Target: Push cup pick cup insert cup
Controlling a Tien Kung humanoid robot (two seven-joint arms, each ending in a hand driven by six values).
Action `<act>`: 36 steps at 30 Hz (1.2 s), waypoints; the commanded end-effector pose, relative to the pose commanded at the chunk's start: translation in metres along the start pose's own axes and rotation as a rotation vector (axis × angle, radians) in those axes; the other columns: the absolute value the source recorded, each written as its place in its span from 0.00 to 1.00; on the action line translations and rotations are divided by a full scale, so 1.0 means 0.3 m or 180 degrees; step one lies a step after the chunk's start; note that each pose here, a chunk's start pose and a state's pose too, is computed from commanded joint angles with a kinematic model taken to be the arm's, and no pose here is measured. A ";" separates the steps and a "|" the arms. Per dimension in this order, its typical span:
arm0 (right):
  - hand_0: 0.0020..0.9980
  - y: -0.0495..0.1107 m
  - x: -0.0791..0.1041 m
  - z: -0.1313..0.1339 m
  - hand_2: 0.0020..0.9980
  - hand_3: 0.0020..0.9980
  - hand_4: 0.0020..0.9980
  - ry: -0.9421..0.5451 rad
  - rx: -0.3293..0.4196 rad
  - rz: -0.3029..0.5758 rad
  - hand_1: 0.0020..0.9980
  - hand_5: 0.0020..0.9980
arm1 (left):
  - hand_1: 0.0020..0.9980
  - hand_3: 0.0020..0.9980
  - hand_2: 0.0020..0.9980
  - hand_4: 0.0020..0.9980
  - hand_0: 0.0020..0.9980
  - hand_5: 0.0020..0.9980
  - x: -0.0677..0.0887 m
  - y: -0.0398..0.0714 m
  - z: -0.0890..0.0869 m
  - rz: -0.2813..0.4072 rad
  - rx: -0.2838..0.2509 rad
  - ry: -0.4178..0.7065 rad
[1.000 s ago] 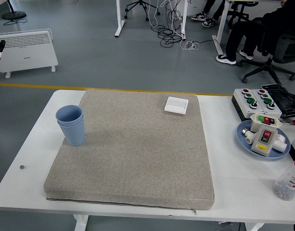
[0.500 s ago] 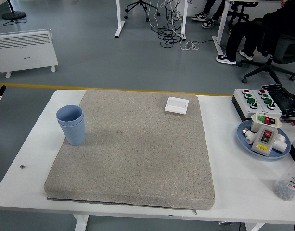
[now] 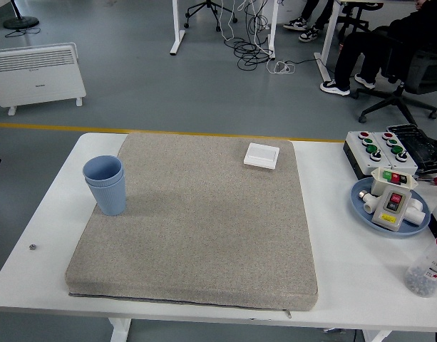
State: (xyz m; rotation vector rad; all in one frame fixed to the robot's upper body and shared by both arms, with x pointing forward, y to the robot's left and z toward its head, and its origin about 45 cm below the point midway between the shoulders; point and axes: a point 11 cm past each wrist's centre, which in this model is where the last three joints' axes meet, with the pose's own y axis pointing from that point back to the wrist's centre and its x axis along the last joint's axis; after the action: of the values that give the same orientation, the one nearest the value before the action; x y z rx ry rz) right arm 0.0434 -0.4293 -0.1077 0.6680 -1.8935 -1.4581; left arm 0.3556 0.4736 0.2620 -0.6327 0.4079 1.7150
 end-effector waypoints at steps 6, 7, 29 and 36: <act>0.76 0.000 -0.004 -0.002 0.67 0.61 0.19 0.0011 -0.0001 -0.0002 0.65 0.61 | 0.75 0.67 0.75 0.72 0.73 1.00 0.007 -0.003 -0.002 0.0025 -0.0019 -0.0002; 0.76 0.001 -0.005 -0.003 0.67 0.61 0.19 0.0010 -0.0001 -0.0003 0.65 0.61 | 0.75 0.67 0.75 0.72 0.73 1.00 0.008 -0.003 -0.004 0.0029 -0.0017 -0.0002; 0.76 0.002 -0.010 -0.013 0.67 0.61 0.19 0.0028 0.0004 -0.0003 0.65 0.61 | 0.84 0.71 0.87 0.75 0.90 1.00 0.006 -0.011 -0.057 -0.0066 0.0096 0.0012; 0.76 0.002 -0.009 -0.011 0.67 0.61 0.19 0.0028 -0.0001 -0.0002 0.65 0.61 | 0.88 0.78 0.91 0.77 0.96 1.00 0.027 -0.003 -0.094 -0.0005 0.0146 0.0035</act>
State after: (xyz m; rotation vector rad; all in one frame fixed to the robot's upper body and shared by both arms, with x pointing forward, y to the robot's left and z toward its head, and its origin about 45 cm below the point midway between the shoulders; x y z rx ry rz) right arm 0.0476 -0.4294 -0.1070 0.6739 -1.8866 -1.4534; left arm 0.3609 0.4639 0.2348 -0.6093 0.4533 1.6966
